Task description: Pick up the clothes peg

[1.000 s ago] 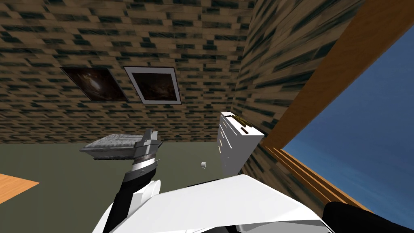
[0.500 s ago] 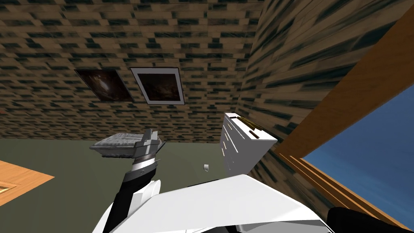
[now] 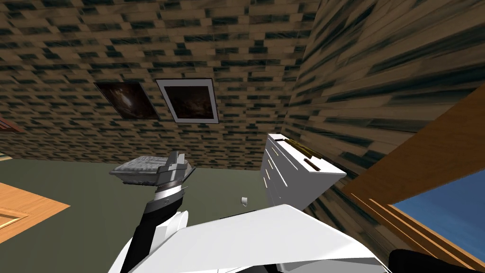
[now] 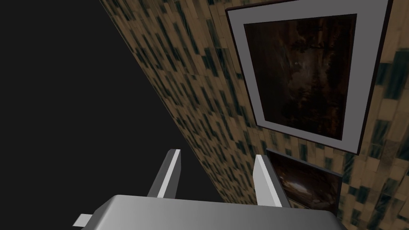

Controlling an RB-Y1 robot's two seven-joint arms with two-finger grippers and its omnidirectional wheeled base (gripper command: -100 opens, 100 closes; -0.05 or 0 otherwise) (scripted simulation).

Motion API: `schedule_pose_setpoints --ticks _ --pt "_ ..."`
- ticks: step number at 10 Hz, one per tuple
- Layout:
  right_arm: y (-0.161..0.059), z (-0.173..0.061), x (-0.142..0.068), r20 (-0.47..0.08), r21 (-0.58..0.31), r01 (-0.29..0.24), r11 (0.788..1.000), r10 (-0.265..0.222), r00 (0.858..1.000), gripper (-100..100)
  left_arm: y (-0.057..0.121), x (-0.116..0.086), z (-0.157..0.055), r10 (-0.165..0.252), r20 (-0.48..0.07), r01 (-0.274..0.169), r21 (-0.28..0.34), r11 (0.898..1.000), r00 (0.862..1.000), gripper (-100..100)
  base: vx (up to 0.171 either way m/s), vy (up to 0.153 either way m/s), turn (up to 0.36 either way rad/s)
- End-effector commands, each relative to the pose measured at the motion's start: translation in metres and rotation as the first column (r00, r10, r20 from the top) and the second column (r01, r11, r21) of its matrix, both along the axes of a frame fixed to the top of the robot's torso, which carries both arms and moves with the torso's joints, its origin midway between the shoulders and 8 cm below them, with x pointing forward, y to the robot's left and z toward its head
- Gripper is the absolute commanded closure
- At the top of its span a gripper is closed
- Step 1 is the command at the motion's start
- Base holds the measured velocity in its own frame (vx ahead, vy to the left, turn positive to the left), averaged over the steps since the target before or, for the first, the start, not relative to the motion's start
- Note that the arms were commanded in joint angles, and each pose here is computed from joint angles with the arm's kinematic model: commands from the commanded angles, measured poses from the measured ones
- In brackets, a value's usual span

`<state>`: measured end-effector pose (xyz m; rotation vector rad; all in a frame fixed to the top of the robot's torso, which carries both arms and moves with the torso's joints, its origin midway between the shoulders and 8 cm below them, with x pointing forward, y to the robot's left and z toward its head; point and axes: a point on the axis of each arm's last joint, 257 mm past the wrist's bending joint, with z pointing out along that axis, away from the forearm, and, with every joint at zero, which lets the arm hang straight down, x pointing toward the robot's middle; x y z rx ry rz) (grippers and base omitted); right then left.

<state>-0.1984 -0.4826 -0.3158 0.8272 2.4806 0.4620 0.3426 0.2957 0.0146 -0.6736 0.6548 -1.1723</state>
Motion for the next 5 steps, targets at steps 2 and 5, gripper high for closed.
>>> schedule_pose_setpoints --ticks 2,5 --pt "-0.020 0.018 -0.025 -0.080 -0.027 -0.030 0.999 0.027 0.996 -100 0.000 0.000 0.000 0.000 0.000 0.000 0.000 1.000 1.000 0 0.134 0.070 0.051" --pt "-0.053 0.055 -0.061 -0.203 -0.064 -0.080 0.995 0.066 0.977 -100 0.000 0.000 0.000 0.000 0.000 0.000 0.000 1.000 1.000 0 0.148 0.042 0.049"
